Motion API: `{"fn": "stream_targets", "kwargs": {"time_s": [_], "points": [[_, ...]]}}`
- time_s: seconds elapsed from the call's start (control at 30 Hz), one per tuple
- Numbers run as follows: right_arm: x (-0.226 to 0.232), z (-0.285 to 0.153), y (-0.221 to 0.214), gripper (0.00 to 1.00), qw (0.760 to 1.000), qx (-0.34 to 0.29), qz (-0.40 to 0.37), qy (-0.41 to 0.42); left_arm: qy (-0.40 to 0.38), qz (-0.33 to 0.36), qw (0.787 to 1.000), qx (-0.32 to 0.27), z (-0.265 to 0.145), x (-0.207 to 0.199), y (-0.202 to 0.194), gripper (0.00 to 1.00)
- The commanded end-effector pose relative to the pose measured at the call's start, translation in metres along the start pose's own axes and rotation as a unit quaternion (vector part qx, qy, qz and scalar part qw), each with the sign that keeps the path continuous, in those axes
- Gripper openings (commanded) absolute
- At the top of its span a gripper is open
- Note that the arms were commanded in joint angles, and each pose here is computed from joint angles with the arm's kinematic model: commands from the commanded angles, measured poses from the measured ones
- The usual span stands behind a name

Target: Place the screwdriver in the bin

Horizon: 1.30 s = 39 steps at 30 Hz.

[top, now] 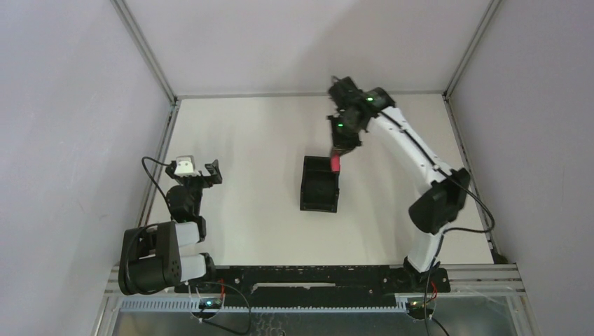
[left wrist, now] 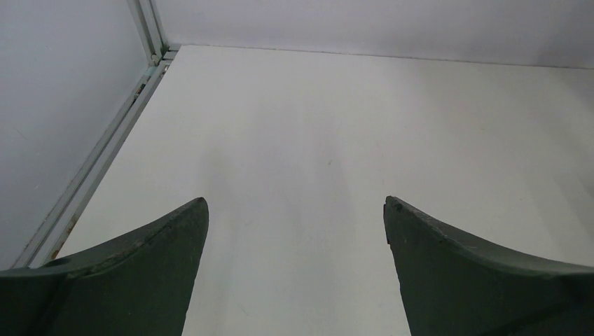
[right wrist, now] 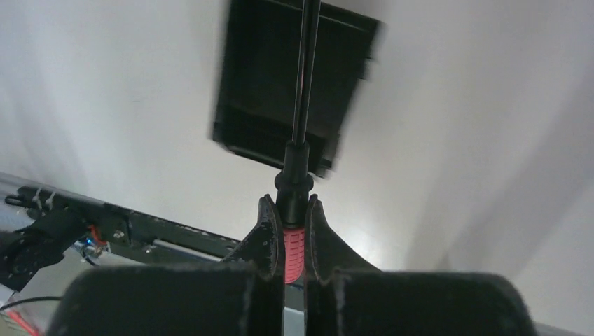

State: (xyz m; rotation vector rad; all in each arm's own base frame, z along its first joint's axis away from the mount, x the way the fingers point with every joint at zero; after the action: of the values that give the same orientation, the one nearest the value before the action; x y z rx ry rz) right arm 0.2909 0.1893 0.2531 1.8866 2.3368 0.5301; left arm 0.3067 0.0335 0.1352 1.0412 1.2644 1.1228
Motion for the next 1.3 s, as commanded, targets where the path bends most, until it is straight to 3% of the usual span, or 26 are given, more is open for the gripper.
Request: {"fn": "stream_targets", "kwargs": {"time_s": [0.0, 0.23, 0.6, 0.67, 0.77, 0.83, 0.97, 1.17, 1.2, 1.27], "points": [[0.063, -0.004, 0.030, 0.00, 0.996, -0.054, -0.054, 0.048, -0.004, 0.004, 1.000, -0.014, 0.000, -0.001, 0.006, 1.00], [0.088, 0.035, 0.027, 0.00, 0.977, -0.100, -0.183, -0.032, -0.003, 0.004, 1.000, -0.014, 0.000, -0.001, 0.006, 1.00], [0.062, 0.143, -0.017, 0.00, 0.976, -0.065, -0.201, -0.044, -0.003, 0.003, 1.000, -0.013, 0.000, -0.001, 0.005, 1.00], [0.057, 0.153, -0.021, 0.11, 0.976, -0.054, -0.203, -0.055, -0.003, 0.003, 1.000, -0.013, 0.000, -0.001, 0.005, 1.00], [0.055, 0.163, -0.027, 0.43, 0.975, -0.037, -0.208, -0.062, -0.003, 0.003, 1.000, -0.013, 0.000, -0.001, 0.005, 1.00], [0.054, 0.162, -0.028, 0.53, 0.975, -0.036, -0.208, -0.068, -0.003, 0.003, 1.000, -0.014, 0.000, -0.001, 0.006, 1.00], [0.058, 0.139, -0.016, 0.55, 0.974, -0.068, -0.202, -0.075, -0.003, 0.003, 1.000, -0.013, 0.000, -0.001, 0.005, 1.00], [0.065, 0.069, 0.008, 0.61, 0.967, -0.156, -0.190, -0.072, -0.003, 0.004, 1.000, -0.014, 0.000, -0.001, 0.006, 1.00], [0.066, 0.056, 0.011, 0.66, 0.965, -0.171, -0.189, -0.067, -0.003, 0.003, 1.000, -0.014, 0.000, -0.001, 0.006, 1.00], [0.068, 0.029, 0.015, 0.97, 0.959, -0.203, -0.192, -0.053, -0.004, 0.003, 1.000, -0.013, 0.000, -0.001, 0.005, 1.00]]}}
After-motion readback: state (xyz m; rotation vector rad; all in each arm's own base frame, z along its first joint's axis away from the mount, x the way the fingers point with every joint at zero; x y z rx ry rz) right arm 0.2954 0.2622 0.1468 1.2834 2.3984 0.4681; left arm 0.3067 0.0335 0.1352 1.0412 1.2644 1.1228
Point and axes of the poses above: each gripper's point midway between its finger pads, its own z axis out along the fingers, its own x axis along the line the jaws close on, y = z × x, the point moved 4 cm from there along -z, back along the fingers, and after that the axes turned 7 degrees about -z, right-handed, at the moved point
